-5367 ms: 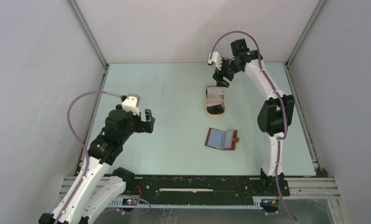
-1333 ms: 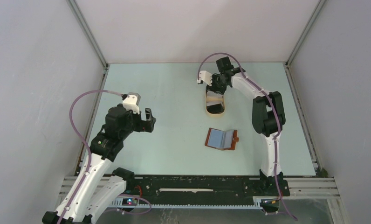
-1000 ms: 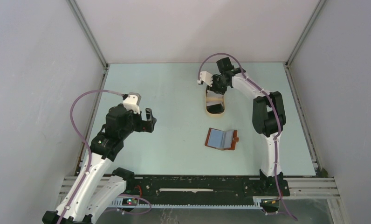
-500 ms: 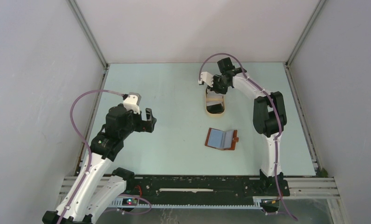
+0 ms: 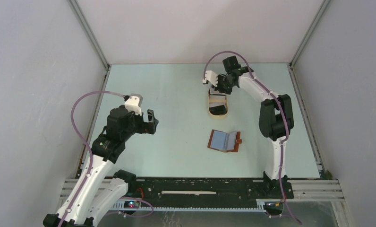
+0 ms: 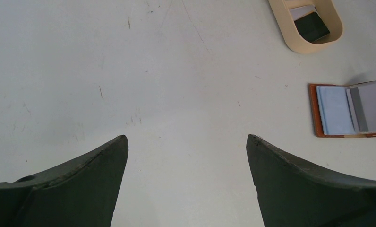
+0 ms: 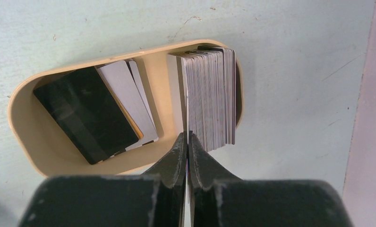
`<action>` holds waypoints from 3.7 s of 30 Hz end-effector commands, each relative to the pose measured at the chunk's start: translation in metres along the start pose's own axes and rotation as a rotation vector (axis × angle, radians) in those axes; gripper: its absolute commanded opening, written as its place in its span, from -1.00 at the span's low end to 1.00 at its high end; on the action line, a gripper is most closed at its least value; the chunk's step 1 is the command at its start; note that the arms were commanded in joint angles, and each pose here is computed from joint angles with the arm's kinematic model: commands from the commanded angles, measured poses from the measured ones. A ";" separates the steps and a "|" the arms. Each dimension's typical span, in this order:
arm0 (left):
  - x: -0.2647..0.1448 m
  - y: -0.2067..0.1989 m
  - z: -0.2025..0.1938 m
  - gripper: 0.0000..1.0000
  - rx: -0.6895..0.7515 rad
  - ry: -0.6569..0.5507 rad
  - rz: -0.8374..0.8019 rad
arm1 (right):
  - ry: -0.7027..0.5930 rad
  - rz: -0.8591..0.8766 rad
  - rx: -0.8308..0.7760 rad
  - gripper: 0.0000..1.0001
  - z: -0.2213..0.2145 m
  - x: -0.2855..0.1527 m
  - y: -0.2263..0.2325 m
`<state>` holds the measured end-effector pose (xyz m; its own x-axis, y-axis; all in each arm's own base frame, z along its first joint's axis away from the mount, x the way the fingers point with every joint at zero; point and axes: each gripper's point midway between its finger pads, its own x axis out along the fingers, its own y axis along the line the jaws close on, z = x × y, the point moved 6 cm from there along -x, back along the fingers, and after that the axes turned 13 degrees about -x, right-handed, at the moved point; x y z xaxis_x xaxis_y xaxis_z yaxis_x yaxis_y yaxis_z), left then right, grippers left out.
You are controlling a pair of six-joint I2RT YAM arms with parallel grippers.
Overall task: Put the credit cards into the card holder
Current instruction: Pick up the credit card from the storage box, then insert the credit card into the card holder.
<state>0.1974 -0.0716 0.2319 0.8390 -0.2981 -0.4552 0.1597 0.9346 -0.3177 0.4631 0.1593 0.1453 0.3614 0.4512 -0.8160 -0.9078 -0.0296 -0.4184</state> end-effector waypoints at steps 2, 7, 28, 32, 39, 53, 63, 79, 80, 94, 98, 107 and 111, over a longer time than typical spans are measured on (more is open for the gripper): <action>0.003 0.002 -0.001 1.00 0.018 -0.008 -0.009 | -0.060 -0.054 -0.007 -0.89 0.014 -0.035 -0.013; 0.003 0.000 -0.001 1.00 0.018 -0.008 -0.022 | -0.095 -0.028 0.015 -1.00 0.017 -0.041 -0.010; -0.018 -0.088 0.015 0.96 -0.350 -0.139 -0.781 | -0.600 0.386 0.480 -1.00 0.100 -0.155 0.086; -0.007 -0.104 -0.002 0.93 -0.448 -0.152 -0.861 | -0.671 0.471 0.617 -1.00 0.103 -0.157 0.117; 0.011 -0.140 -0.026 0.85 -0.498 -0.176 -0.943 | -0.820 0.538 0.774 -1.00 0.102 -0.154 0.163; 0.042 -0.187 -0.033 0.19 -0.709 -0.043 -1.132 | -0.880 0.706 0.862 -1.00 0.110 -0.137 0.174; 0.050 -0.200 -0.037 -0.20 -0.709 -0.028 -1.129 | -0.872 0.740 0.874 -1.00 0.113 -0.132 0.176; 0.046 -0.177 -0.064 -1.00 -0.598 -0.019 -1.055 | -0.786 0.477 0.640 0.03 0.101 -0.148 0.180; 0.047 -0.172 -0.071 -1.00 -0.578 -0.005 -1.029 | -0.764 0.422 0.613 0.09 0.097 -0.152 0.179; 0.044 -0.119 -0.104 -1.00 -0.246 0.047 -0.665 | -0.345 0.102 0.664 0.32 0.015 -0.155 0.204; 0.044 -0.117 -0.106 -1.00 -0.244 0.036 -0.667 | -0.289 0.149 0.779 0.33 -0.001 -0.143 0.211; 0.046 -0.126 -0.108 -1.00 -0.269 0.046 -0.726 | -0.146 0.174 1.022 0.50 -0.030 -0.112 0.209; 0.049 -0.127 -0.109 -1.00 -0.267 0.051 -0.728 | -0.109 0.186 1.132 0.54 -0.036 -0.099 0.205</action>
<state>0.1610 -0.2217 0.1522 0.5573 -0.8177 -0.1445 0.4792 0.4588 -0.7482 0.2364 0.0777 0.1320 0.2017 0.6280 -0.7516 -0.7297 0.6083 0.3125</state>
